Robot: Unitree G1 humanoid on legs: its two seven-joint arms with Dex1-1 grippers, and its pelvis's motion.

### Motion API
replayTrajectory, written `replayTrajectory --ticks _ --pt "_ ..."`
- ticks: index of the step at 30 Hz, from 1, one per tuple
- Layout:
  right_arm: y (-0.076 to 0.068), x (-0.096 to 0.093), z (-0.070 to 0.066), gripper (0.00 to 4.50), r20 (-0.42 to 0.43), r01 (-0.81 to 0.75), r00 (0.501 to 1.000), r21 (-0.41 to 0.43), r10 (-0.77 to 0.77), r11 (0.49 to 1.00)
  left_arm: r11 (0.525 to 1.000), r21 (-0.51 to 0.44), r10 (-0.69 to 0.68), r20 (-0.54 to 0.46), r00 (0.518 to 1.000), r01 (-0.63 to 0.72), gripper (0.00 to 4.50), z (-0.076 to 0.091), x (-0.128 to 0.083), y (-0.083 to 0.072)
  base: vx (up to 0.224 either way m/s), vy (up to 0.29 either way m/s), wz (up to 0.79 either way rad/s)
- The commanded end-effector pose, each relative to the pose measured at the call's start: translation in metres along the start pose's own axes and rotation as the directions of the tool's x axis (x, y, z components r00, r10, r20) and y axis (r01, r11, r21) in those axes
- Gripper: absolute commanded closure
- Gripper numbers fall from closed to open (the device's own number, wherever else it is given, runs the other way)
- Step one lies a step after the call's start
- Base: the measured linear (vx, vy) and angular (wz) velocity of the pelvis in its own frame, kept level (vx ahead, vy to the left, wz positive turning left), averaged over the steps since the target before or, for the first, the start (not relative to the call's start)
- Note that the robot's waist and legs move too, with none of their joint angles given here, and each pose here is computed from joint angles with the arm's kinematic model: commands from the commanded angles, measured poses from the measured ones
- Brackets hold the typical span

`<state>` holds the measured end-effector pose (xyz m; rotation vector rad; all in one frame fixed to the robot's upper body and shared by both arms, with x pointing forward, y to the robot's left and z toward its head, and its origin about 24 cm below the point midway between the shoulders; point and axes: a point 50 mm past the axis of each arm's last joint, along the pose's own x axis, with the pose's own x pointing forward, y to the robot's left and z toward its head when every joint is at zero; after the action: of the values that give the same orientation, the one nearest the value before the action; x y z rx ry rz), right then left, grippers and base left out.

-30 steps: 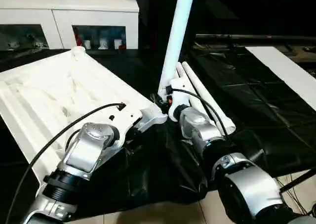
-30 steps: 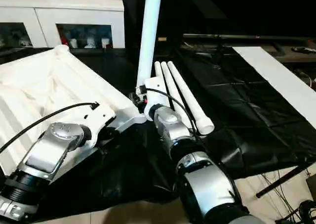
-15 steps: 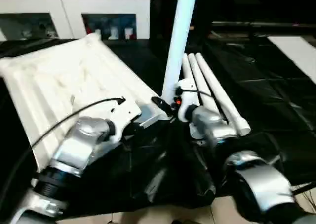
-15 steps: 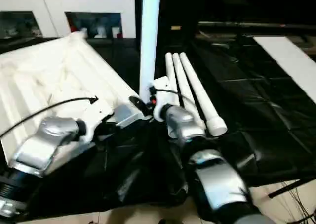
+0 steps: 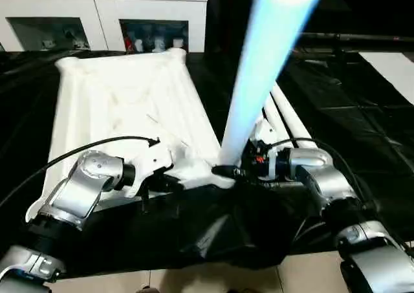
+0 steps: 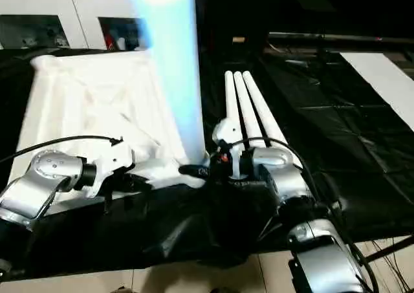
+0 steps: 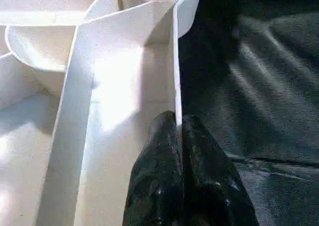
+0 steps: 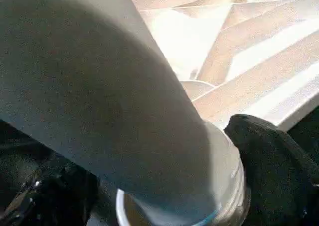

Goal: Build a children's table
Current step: Insert table leg to table base

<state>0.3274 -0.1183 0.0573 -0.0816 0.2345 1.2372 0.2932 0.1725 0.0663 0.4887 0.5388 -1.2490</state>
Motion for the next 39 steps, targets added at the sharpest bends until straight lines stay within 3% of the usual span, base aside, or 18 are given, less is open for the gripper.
replayTrajectory --ticks 1,8,9,14,16,20,22,24,25,26,27,29,30,32,34,39 --pt "-0.002 -0.001 0.002 0.88 0.033 0.056 0.998 0.024 -0.057 0.998 0.997 0.059 -0.047 0.042 0.998 0.045 4.50 0.012 0.002 0.001 0.000 0.000 0.00" --pt "0.003 0.002 0.000 1.39 0.066 0.053 0.996 0.064 -0.058 0.997 0.996 0.075 -0.042 0.035 0.999 0.039 4.50 0.010 0.003 0.003 0.000 0.000 0.00" --pt "0.002 0.002 0.001 1.63 0.092 0.065 0.993 0.094 -0.074 0.993 0.996 0.083 -0.022 0.029 0.999 0.020 4.50 0.010 0.002 0.006 0.000 0.000 0.00" --pt "-0.006 -0.005 0.014 1.78 0.212 0.103 0.967 0.189 -0.143 0.977 0.993 0.107 0.050 0.045 0.998 -0.055 4.50 0.012 -0.002 0.016 0.000 0.000 0.00" --pt "-0.006 -0.007 0.020 1.80 0.254 0.093 0.956 0.206 -0.145 0.974 0.995 0.074 0.064 0.094 0.994 -0.071 4.06 0.016 -0.005 0.020 0.000 0.000 0.00" --pt "-0.006 -0.007 0.024 1.81 0.275 0.090 0.950 0.201 -0.145 0.975 0.994 0.044 0.091 0.174 0.981 -0.100 3.76 0.022 -0.013 0.025 0.000 0.000 0.00" --pt "-0.007 -0.007 0.028 1.81 0.277 0.086 0.951 0.184 -0.136 0.979 0.993 -0.009 0.116 0.269 0.956 -0.117 3.53 0.031 -0.022 0.031 0.000 0.000 0.00" --pt "-0.009 -0.010 0.035 1.81 0.280 0.095 0.949 0.178 -0.143 0.979 0.987 -0.069 0.159 0.398 0.904 -0.143 3.32 0.046 -0.035 0.040 0.000 0.000 0.00" --pt "-0.011 -0.013 0.041 1.81 0.261 0.089 0.956 0.177 -0.134 0.980 0.984 -0.117 0.175 0.508 0.844 -0.133 3.21 0.062 -0.044 0.046 0.000 0.000 0.00" --pt "-0.011 -0.013 0.043 1.81 0.237 0.073 0.965 0.172 -0.113 0.982 0.986 -0.135 0.161 0.570 0.806 -0.102 3.21 0.073 -0.047 0.047 0.000 0.000 0.00" --pt "-0.011 -0.014 0.043 1.81 0.233 0.070 0.966 0.172 -0.109 0.983 0.986 -0.137 0.158 0.579 0.800 -0.096 3.10 0.074 -0.048 0.047 0.000 0.000 0.00" --pt "-0.006 -0.016 0.045 1.81 0.108 -0.021 0.994 0.154 0.004 0.988 0.989 -0.124 0.036 0.714 0.699 0.076 2.95 0.108 -0.044 0.040 0.000 0.000 0.00" --pt "-0.003 -0.016 0.045 1.81 0.059 -0.061 0.997 0.151 0.052 0.987 0.986 -0.101 -0.017 0.736 0.677 0.134 2.82 0.118 -0.038 0.036 0.000 0.000 0.00" --pt "0.001 -0.014 0.046 1.81 0.013 -0.118 0.993 0.148 0.117 0.982 0.980 -0.070 -0.073 0.750 0.657 0.189 2.66 0.133 -0.024 0.030 0.000 0.000 0.00" --pt "0.005 -0.008 0.052 1.81 0.026 -0.170 0.985 0.160 0.168 0.972 0.971 -0.057 -0.111 0.749 0.653 0.232 2.50 0.141 -0.010 0.026 0.000 0.000 0.00" --pt "0.010 -0.002 0.053 1.81 0.014 -0.208 0.978 0.179 0.209 0.962 0.968 -0.087 -0.100 0.724 0.683 0.234 2.23 0.145 0.010 0.024 0.000 0.000 0.00"
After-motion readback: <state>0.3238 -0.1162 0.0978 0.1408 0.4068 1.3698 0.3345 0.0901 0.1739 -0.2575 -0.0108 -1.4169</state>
